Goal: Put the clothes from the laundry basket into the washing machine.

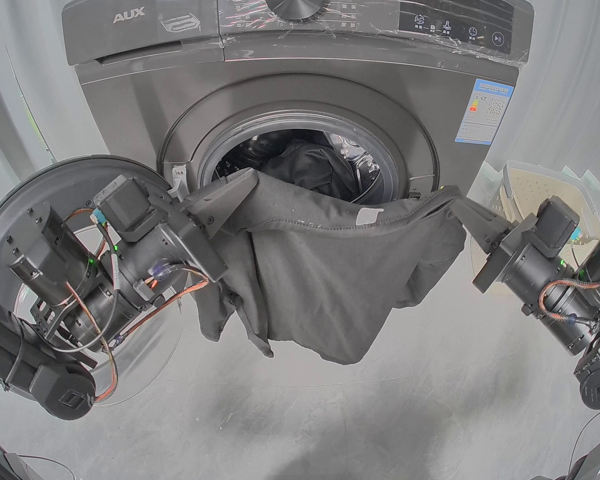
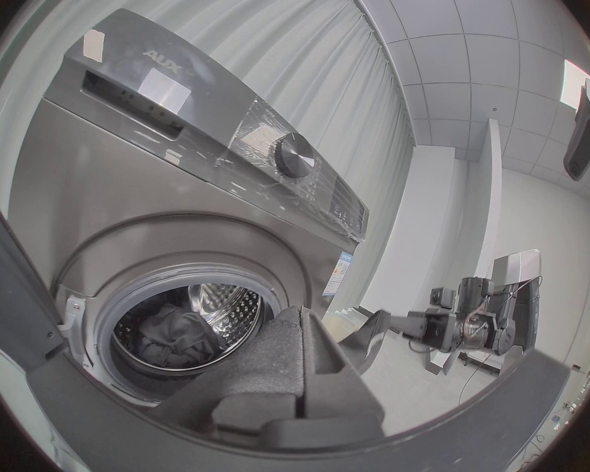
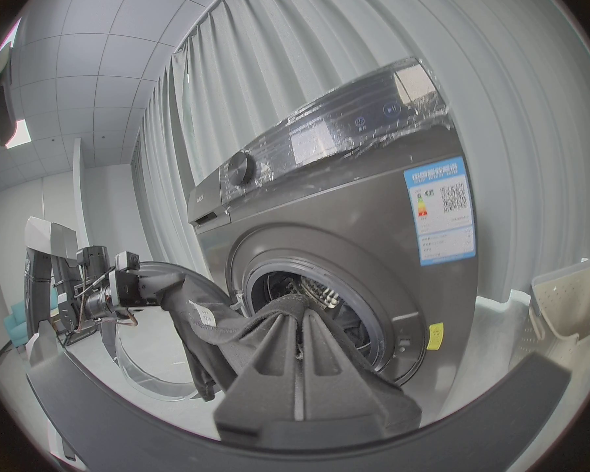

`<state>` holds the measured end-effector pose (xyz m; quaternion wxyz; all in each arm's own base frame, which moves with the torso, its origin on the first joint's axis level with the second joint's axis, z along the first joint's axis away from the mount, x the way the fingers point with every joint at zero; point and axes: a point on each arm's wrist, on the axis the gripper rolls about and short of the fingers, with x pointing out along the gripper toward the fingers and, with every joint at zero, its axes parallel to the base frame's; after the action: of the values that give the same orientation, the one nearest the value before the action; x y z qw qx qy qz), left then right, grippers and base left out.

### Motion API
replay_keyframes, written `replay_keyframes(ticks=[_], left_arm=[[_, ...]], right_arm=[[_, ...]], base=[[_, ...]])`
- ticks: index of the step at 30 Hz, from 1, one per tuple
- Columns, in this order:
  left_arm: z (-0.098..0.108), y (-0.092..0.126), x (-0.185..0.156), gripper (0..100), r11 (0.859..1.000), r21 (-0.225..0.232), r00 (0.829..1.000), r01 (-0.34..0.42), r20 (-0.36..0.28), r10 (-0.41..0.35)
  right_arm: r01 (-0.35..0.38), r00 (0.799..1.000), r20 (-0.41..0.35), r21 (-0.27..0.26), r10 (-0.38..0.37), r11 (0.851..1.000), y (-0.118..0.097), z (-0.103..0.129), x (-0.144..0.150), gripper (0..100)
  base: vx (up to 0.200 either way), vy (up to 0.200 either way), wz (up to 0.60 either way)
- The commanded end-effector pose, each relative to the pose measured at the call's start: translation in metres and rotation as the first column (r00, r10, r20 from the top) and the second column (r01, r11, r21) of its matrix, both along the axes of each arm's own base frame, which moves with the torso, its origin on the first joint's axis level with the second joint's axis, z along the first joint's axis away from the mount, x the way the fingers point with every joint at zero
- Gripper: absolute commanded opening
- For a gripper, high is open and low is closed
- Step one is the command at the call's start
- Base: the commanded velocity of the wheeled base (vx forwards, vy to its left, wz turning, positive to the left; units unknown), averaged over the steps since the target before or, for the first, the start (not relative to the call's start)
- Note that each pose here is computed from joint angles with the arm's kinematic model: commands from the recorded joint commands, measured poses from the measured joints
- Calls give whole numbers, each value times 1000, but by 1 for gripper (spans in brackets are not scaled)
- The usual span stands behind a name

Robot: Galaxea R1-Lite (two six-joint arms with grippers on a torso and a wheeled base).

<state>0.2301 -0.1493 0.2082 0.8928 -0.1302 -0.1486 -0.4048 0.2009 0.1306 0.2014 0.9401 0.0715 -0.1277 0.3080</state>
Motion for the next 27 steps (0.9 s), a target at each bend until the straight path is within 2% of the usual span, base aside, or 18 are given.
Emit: replay_keyframes(ticks=[1,2,4,7,9,11,13,14,15,18,20,22,27], left_arm=[[0,-18,7,0,999,-7,999,41,10,-41],[1,-20,9,0,999,-9,999,42,12,-42],[2,-21,11,0,999,-11,999,44,15,-44],[5,-23,13,0,999,-19,999,46,25,-46],[7,-26,10,0,998,-26,998,59,35,-58],[8,-27,9,0,998,-27,997,64,36,-63],[9,-27,7,0,997,-30,997,65,41,-64],[9,-27,7,0,997,-30,997,65,41,-64],[10,-27,7,0,997,-32,997,66,44,-64],[10,-27,7,0,997,-32,997,64,44,-63],[10,-26,7,0,997,-32,997,65,45,-64],[10,-27,7,0,997,-33,997,66,45,-64],[11,-28,5,0,997,-33,996,73,45,-72]], right_arm=[[-67,993,-95,-25,64,997,17,-22,-1,0],[-97,987,-129,-35,92,995,24,-31,-5,0],[-108,982,-161,-50,99,993,30,-39,-7,0],[-108,978,-186,-64,95,992,39,-47,-3,0],[-136,970,-211,-75,118,988,51,-56,-1,0],[-144,967,-222,-73,124,987,54,-59,-1,0],[-188,952,-259,-74,163,979,67,-69,-5,0],[-201,948,-269,-81,173,976,69,-71,-8,100],[-204,946,-275,-83,175,975,69,-73,-9,100],[-216,926,-344,-138,157,967,61,-90,-17,100],[-204,921,-363,-147,140,968,57,-95,-16,100],[-199,920,-368,-149,133,969,56,-97,-16,100],[-143,939,-330,-119,97,983,53,-88,1,100]], base=[[0,0,0],[0,0,0],[0,0,0],[0,0,0],[0,0,0],[0,0,0],[0,0,0],[0,0,0],[0,0,0],[0,0,0],[0,0,0],[0,0,0],[0,0,0]])
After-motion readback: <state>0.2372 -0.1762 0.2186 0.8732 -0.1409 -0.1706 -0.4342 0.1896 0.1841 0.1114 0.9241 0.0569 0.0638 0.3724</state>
